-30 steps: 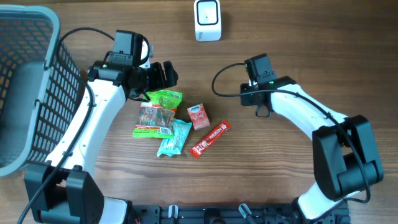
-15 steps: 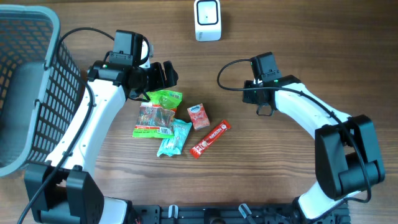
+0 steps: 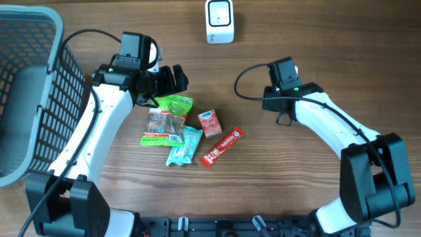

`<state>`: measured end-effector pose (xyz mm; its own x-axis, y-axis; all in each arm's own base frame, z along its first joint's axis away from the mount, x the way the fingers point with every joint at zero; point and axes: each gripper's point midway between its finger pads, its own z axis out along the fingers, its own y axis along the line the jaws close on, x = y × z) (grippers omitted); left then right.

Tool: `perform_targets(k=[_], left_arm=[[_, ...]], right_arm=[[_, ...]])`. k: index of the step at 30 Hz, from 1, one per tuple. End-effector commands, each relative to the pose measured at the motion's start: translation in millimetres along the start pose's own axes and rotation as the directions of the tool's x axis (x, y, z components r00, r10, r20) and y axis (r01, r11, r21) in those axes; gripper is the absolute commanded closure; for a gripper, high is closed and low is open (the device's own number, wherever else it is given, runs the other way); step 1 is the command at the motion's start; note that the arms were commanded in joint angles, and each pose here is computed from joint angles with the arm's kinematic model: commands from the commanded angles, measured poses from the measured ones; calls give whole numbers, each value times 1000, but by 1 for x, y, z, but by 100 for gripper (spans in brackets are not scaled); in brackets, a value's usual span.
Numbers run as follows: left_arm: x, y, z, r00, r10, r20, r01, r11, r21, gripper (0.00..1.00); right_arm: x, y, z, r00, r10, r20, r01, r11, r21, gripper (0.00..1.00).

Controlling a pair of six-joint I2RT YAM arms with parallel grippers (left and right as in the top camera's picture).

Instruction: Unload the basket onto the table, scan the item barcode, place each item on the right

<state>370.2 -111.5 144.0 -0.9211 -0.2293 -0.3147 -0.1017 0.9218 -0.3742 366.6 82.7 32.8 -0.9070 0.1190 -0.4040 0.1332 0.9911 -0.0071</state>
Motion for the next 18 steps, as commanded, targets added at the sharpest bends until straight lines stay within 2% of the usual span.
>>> perform_targets(k=[1,5,10,13,18], left_arm=[[-3,-1,-5,1000,17,19,-17,1000,3,0],[-3,-1,-5,1000,17,19,-17,1000,3,0],[-3,-1,-5,1000,17,19,-17,1000,3,0],[-3,-1,-5,1000,17,19,-17,1000,3,0],[-3,-1,-5,1000,17,19,-17,1000,3,0]], right_arm=[[4,-6,5,999,31,30,-32,999,17,75],[9,6,9,999,26,23,-25,998,-61,75],[10,6,9,1000,2,22,-1,998,-61,75],[9,7,7,997,-75,27,77,995,-61,69],[0,-2,-7,996,-79,32,80,997,-11,58]])
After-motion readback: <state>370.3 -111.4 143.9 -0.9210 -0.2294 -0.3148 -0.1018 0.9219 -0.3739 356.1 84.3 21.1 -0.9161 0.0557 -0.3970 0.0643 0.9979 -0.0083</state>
